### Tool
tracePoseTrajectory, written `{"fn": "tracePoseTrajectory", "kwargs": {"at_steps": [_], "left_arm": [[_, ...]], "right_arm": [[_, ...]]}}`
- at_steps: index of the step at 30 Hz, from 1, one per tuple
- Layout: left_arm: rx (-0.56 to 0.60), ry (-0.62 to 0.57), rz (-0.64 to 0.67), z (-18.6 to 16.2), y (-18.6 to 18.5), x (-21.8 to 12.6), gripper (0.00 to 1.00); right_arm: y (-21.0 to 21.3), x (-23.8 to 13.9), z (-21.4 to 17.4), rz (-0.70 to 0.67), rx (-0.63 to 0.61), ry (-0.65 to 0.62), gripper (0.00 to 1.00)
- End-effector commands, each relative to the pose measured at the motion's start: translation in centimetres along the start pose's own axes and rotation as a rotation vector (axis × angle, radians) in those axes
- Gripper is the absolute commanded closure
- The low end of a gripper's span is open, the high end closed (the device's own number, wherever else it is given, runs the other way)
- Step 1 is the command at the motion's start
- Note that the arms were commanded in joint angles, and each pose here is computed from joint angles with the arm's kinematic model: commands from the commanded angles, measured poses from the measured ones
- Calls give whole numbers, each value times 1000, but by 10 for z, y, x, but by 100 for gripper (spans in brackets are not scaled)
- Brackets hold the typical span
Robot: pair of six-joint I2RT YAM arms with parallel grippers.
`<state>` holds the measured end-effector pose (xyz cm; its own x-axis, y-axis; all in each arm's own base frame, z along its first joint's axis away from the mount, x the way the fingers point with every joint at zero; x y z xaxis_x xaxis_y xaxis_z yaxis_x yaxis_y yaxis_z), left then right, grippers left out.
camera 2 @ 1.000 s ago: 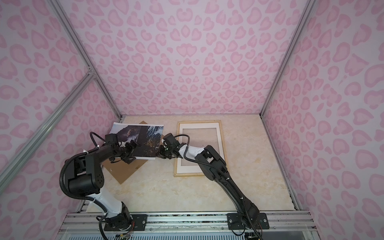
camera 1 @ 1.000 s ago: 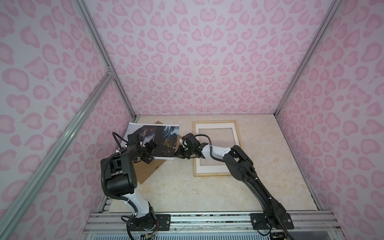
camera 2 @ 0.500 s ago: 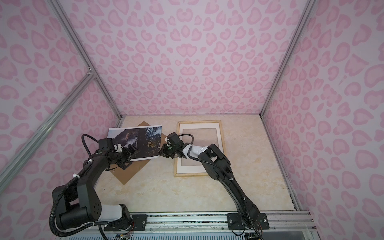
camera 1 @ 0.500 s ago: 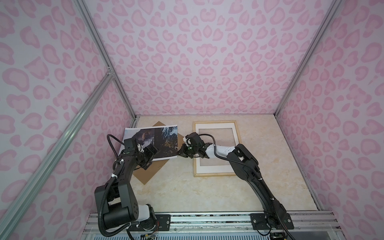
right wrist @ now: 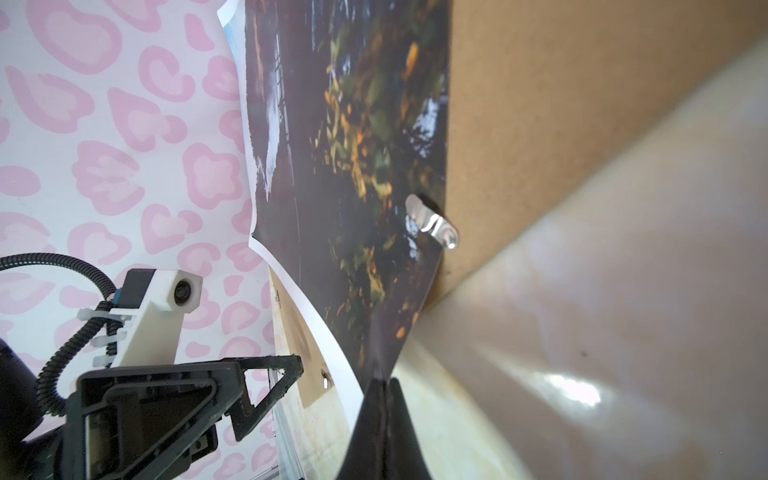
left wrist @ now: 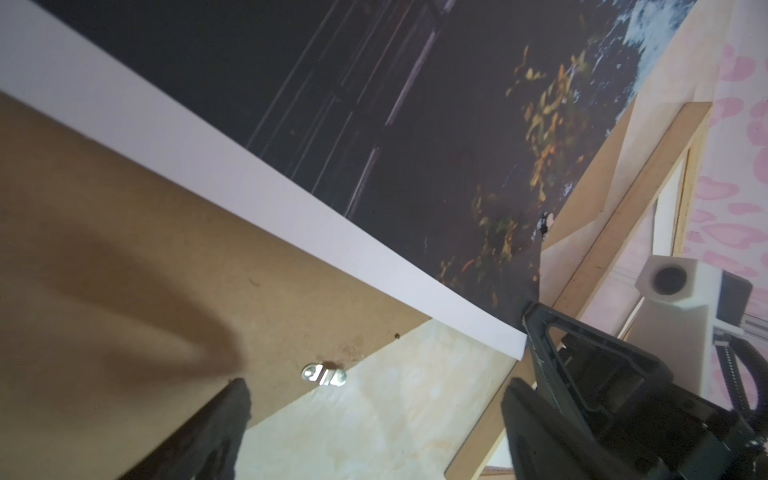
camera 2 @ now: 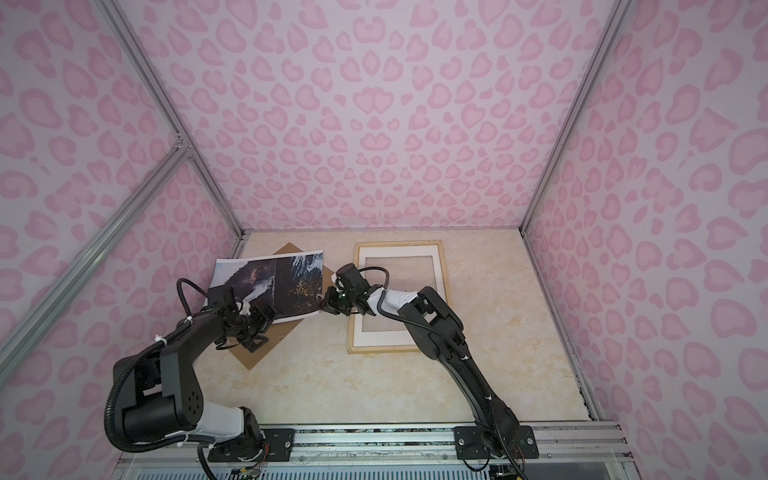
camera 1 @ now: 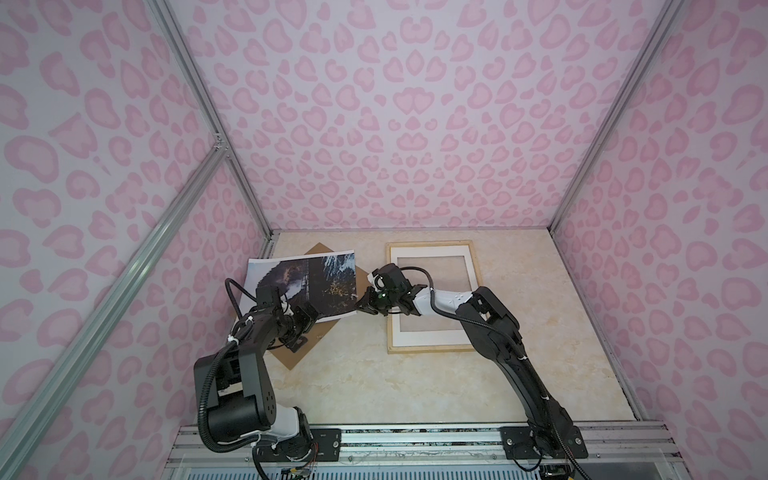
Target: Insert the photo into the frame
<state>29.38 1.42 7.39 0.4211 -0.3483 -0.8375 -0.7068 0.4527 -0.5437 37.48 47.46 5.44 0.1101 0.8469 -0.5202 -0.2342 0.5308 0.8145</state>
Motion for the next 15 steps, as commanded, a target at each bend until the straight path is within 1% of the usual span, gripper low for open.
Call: {"fn": "tracePoseTrajectory", "kwargs": {"at_steps": [1,7,15], "left_arm": [[8,-13,17,0,4,5,3],[8,12,69,-11,13,18,3],[22,27,78,-18,13,20,3]], "right_arm": [[1,5,-1,19,-13,3,100],[5,13,-1,31,-12,7,100],[10,30,8,45,-8,-5,100]]}}
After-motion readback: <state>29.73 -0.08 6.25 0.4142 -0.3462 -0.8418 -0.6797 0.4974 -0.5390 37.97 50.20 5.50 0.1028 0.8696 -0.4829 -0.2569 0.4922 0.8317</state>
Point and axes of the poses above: each gripper's point midway between its finger pads, its own x axis out along the fingers, its own y axis along the line the jaws close on, z = x × y, the point moved 3 cm from there along -x, back along the fingers, and after that the axes turned 10 degrees about -x, right-handed, at the moved point
